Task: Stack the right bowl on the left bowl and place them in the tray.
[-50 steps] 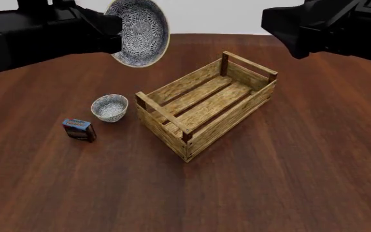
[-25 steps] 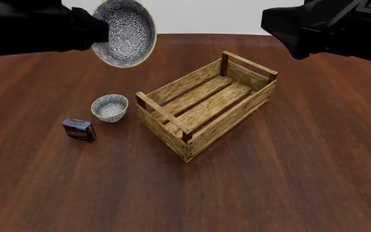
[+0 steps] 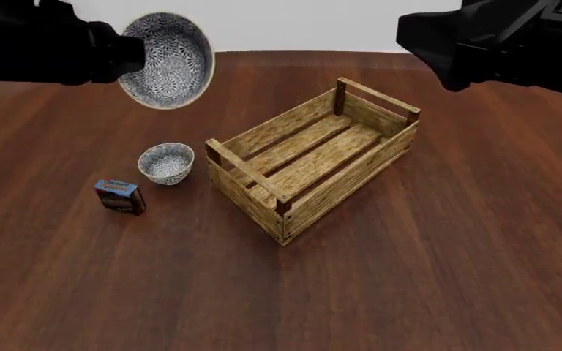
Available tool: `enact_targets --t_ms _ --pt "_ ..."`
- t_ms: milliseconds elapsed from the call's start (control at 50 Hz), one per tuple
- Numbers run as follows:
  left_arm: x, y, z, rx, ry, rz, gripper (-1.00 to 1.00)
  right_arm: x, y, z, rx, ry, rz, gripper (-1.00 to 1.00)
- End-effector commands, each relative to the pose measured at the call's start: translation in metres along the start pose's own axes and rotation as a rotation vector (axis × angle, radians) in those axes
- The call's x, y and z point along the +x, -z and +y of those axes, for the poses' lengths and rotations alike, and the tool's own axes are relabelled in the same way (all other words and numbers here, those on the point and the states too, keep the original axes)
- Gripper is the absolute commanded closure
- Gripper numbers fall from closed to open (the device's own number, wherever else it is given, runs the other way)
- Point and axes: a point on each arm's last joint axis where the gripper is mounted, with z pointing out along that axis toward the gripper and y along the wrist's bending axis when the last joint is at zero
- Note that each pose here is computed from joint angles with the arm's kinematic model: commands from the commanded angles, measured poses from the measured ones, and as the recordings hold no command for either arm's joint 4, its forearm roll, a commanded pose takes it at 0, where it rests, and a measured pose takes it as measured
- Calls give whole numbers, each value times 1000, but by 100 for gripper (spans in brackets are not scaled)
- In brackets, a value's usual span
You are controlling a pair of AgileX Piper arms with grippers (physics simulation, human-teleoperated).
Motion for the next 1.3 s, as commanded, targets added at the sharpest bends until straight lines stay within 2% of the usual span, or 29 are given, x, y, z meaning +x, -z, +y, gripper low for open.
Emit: enact_targets --t_ms 20,400,500,680,800,880,1100,1300 --pt "4 -6 12 -43 71 44 100 0 0 0 0 0 0 -100" --pt "-1 -21 31 -106 163 39 100 0 0 0 1 -1 0 -100" --pt "2 -26 35 -116 184 43 100 0 0 0 1 -1 1 -100" --pt "11 -41 44 -138 264 36 100 1 -1 0 -1 1 3 -100" --pt "12 -49 51 -155 278 34 100 1 -1 0 0 2 4 -100" --pt "20 -58 54 -162 306 43 100 1 -1 0 0 3 4 -100" --pt "36 -75 63 -182 326 64 100 2 -3 0 -1 4 7 -100" --pt "41 -82 72 -202 334 62 100 3 -4 1 -3 6 9 -100"
